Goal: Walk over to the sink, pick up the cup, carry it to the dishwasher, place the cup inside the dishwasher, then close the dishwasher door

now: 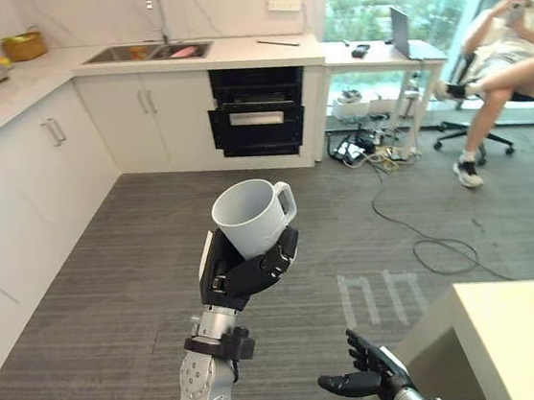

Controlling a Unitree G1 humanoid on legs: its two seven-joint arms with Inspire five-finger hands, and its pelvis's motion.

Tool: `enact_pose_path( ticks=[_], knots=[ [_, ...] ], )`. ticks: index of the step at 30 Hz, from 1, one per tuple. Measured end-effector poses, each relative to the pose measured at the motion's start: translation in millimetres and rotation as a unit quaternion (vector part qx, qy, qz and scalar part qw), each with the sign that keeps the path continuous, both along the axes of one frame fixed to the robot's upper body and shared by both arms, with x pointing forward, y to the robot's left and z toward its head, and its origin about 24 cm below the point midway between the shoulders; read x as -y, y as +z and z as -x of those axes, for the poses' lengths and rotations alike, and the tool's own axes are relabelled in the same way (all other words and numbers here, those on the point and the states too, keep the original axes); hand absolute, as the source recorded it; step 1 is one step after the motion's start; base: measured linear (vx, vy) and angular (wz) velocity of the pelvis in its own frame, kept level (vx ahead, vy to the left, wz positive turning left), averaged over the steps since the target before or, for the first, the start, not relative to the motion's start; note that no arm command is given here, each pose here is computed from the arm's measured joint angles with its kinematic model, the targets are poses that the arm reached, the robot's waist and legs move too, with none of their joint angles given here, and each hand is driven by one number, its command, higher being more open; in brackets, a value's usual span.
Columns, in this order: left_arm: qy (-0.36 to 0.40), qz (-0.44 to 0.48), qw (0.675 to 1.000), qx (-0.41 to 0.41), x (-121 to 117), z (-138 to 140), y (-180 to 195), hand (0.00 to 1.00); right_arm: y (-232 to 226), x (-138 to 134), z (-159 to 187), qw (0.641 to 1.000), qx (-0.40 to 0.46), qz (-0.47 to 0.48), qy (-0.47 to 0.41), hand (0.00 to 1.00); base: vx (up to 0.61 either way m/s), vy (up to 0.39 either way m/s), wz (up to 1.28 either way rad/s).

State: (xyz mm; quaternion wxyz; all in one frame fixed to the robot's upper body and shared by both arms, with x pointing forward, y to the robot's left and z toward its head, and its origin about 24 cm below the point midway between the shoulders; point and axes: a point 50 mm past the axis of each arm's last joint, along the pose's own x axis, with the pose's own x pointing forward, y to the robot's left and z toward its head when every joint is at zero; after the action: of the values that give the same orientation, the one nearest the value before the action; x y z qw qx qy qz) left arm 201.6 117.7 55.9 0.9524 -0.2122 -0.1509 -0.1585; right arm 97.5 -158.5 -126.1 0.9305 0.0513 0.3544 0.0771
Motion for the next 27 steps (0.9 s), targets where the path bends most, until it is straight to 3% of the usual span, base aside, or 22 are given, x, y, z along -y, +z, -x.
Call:
enact_pose_path(
  ticks=[7,15,16,27],
  knots=[
    [-0.018,0.017,1.000,-0.005,9.6,3.0,-3.0,0.00,5.1,7.0,-16.7,1.000,0.022,0.012,0.009,1.00,0.21,-0.108,0.18],
    [0.009,-0.016,0.999,-0.042,-9.8,1.8,-20.7,0.00,-3.4,12.6,-19.9,1.000,-0.004,0.016,0.009,1.00,0.09,0.015,0.01],
    [0.040,-0.030,0.996,-0.071,-23.8,9.9,-29.5,0.00,-8.2,20.5,-14.4,0.999,-0.026,0.017,0.022,1.00,0.00,0.000,0.00],
    [0.059,-0.027,0.995,-0.072,-28.1,8.9,-29.8,0.00,-7.1,22.6,-3.1,0.999,-0.028,0.022,-0.003,1.00,0.00,-0.015,-0.01]
  ],
)
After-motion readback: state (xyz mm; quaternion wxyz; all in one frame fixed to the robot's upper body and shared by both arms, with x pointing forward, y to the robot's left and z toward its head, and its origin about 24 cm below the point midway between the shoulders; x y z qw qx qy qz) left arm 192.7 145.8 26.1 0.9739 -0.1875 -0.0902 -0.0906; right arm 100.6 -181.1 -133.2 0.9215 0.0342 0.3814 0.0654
